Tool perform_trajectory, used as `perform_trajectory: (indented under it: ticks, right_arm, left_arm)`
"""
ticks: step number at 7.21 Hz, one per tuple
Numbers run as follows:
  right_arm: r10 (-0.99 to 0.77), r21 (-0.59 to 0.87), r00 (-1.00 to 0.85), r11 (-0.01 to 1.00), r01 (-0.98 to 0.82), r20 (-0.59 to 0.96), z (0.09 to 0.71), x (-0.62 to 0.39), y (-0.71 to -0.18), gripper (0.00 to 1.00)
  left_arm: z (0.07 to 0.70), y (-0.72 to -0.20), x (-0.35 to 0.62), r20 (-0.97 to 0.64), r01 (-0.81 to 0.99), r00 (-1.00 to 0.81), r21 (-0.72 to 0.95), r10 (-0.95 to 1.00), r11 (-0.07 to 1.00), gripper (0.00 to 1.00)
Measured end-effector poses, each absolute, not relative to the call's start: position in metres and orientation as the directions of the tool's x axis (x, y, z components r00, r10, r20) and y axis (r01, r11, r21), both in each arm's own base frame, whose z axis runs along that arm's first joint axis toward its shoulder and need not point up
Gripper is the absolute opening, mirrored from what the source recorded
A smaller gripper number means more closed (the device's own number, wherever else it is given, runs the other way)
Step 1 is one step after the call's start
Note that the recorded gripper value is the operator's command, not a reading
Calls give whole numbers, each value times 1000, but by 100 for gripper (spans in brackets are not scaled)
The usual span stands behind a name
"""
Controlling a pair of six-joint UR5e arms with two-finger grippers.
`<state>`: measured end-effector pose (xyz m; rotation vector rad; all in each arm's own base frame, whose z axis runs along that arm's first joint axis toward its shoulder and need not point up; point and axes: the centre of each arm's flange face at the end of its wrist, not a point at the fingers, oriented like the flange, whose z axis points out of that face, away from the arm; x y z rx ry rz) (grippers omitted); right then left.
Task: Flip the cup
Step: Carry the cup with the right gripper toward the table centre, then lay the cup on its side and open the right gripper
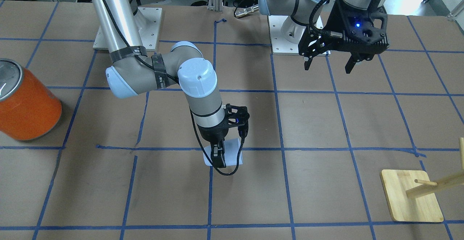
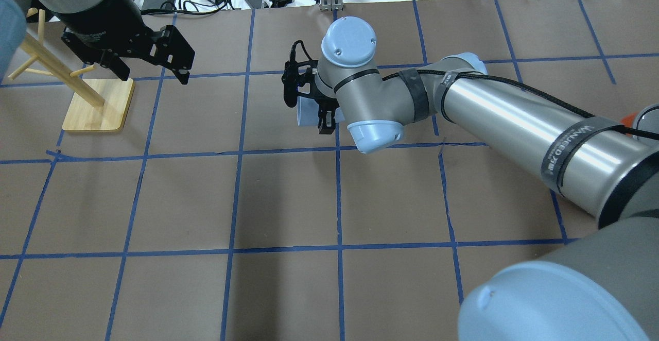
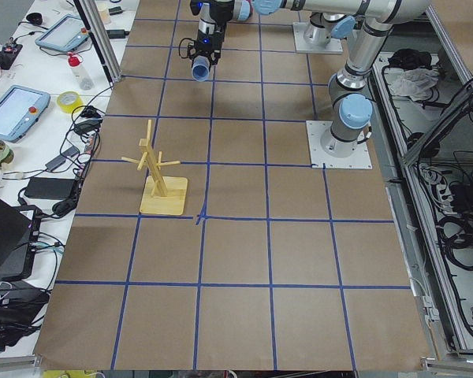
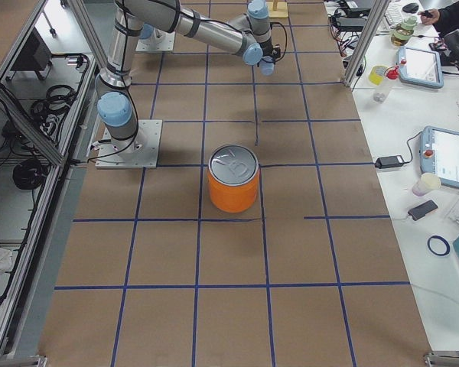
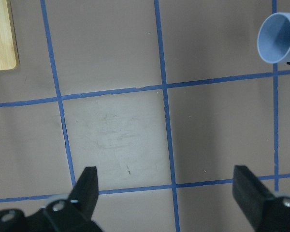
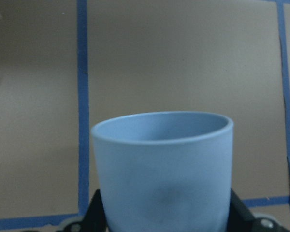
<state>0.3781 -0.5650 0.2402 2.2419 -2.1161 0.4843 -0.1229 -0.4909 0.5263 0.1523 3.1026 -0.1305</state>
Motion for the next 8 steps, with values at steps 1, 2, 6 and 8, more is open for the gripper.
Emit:
perform_trajectory:
  ticks: [1,2,6,8]
  right_arm:
    - [-972,-201,68,-115,-973,226,230,387,-563,64]
    - [-975,-207,78,-121,-971,207,218,392,-563,72]
    - [-982,-194,68,-103,-976,178,202,391,-562,100]
    - [-983,-171,18,-49,-984,183,230,383,-556,100]
  left_arm:
    - [525,-491,-123,-36,100,-995,-80,98,992,100]
    - [525,-491,-123,-36,101,-994,-79,98,992,100]
    - [524,-490,-125,-8,96,-995,-78,95,992,100]
    - [523,-490,-125,-1,96,-995,-74,96,993,100]
